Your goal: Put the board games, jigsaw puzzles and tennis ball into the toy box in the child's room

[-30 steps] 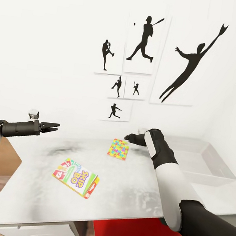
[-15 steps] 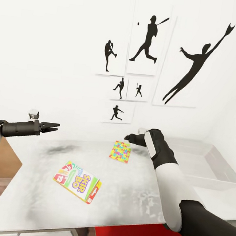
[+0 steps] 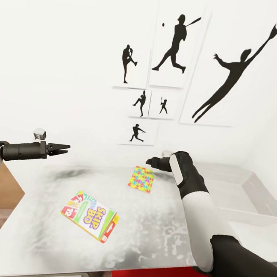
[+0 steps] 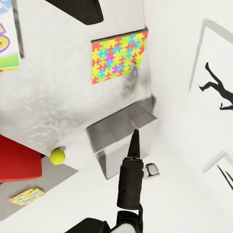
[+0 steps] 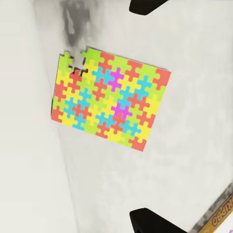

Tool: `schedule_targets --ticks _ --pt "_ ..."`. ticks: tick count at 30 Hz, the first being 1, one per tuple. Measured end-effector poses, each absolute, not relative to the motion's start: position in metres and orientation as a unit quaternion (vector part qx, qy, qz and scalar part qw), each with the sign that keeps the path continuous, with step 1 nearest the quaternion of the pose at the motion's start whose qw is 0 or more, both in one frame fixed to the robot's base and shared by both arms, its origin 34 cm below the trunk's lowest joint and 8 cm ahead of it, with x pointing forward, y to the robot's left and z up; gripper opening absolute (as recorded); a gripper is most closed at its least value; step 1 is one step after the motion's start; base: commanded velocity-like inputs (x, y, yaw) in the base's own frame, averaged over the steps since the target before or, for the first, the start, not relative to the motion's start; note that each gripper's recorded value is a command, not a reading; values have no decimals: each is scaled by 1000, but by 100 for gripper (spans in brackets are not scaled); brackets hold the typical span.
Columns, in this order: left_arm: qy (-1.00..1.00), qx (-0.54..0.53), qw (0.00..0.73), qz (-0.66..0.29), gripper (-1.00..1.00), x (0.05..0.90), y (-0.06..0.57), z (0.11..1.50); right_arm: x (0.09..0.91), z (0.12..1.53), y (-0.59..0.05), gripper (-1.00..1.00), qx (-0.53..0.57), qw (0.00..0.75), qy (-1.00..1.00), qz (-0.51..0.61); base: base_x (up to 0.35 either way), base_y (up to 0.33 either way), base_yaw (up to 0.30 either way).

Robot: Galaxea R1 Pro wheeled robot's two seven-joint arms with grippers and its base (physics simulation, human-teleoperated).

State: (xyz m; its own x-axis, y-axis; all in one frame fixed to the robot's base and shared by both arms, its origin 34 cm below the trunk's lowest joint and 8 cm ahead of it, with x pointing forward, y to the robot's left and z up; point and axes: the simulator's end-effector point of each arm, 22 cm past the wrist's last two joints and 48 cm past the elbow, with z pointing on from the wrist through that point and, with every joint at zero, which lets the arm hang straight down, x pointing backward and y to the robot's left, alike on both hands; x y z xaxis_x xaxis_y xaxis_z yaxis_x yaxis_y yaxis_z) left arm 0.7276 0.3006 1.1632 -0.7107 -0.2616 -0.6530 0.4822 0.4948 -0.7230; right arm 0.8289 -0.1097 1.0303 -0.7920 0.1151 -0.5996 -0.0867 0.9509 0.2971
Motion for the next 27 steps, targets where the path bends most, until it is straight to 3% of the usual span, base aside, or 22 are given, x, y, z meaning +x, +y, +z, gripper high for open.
schedule_targets --ticks 27 --pt "785 64 364 -498 100 731 302 1148 829 1013 -110 100 8 311 938 155 1 0 0"
